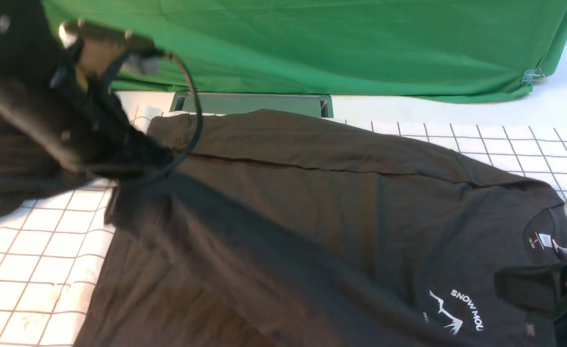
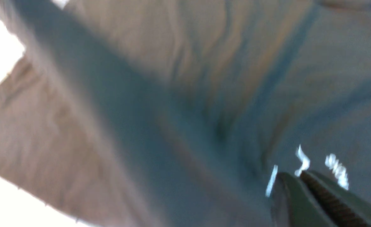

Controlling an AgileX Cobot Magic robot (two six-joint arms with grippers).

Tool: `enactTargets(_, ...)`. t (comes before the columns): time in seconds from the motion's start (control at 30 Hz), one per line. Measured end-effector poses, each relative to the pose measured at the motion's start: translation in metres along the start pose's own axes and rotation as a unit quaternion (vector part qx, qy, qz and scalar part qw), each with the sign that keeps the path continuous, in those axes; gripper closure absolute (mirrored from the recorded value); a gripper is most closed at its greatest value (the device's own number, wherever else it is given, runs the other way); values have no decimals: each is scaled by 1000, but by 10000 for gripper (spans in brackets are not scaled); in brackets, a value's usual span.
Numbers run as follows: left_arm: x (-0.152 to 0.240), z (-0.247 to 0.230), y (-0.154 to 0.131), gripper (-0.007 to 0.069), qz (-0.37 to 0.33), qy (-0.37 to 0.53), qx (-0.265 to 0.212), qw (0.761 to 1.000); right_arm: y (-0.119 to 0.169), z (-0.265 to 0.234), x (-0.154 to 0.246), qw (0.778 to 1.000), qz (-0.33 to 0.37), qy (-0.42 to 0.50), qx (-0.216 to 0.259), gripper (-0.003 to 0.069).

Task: Fold a long-sleeved shirt over a white checkered tablecloth.
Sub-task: 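Fold the left side of the black T-shirt inward over its body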

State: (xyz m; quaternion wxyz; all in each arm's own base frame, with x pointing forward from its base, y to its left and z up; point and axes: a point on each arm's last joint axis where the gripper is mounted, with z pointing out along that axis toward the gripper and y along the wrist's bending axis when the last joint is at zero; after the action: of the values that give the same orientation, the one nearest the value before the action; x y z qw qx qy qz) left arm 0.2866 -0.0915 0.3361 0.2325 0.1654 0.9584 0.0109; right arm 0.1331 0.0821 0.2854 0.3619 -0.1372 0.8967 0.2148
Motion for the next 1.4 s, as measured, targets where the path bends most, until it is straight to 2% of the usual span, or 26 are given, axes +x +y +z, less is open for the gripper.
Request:
enactTargets(0.07,-19,21,11,615,-16,16,-7,1000,0,7,5,998,2,62,1,626)
enactTargets(0.2,-31,55,25,615,-33,49,-15,998,1,13,6,991,1,134,0,623)
enactTargets(0.23,-35,78,34,615,-44,71,-19,996,2,15,6,987,-4,162,-2,621)
enactTargets(0.5,-37,137,42,615,-47,127,-23,990,11,31,2,973,-47,224,-20,601)
enactTargets(0.6,-37,145,43,615,-54,126,-27,990,25,46,10,961,-79,262,-38,546)
enactTargets(0.8,-38,148,43,615,-51,121,-26,991,44,87,28,945,-128,302,-6,305)
enactTargets(0.83,-38,148,43,615,-51,120,-26,991,45,89,29,944,-132,302,-5,298)
enactTargets(0.87,-39,148,43,615,-50,118,-26,991,47,98,32,942,-138,306,0,253)
enactTargets(0.93,-39,148,44,615,-49,118,-26,991,48,112,36,942,-138,307,5,225)
enactTargets(1.07,-39,148,43,615,-49,117,-26,992,47,133,42,941,-142,307,11,216)
enactTargets(1.13,-39,148,43,615,-50,116,-25,992,46,140,45,939,-142,312,15,216)
enactTargets(1.17,-39,148,43,615,-50,116,-25,992,45,147,50,935,-142,323,19,240)
enactTargets(1.23,-39,148,43,615,-50,116,-25,992,44,151,52,932,-142,332,22,332)
enactTargets(1.3,-39,148,43,615,-50,118,-25,991,43,151,54,930,-142,337,24,483)
enactTargets(1.33,-39,148,43,615,-50,119,-25,991,43,150,53,930,-142,338,24,515)
enactTargets(1.37,-38,148,43,614,-50,123,-25,991,43,148,53,929,-140,341,26,597)
enactTargets(1.4,-38,148,43,614,-50,124,-25,991,43,145,52,929,-136,343,27,612)
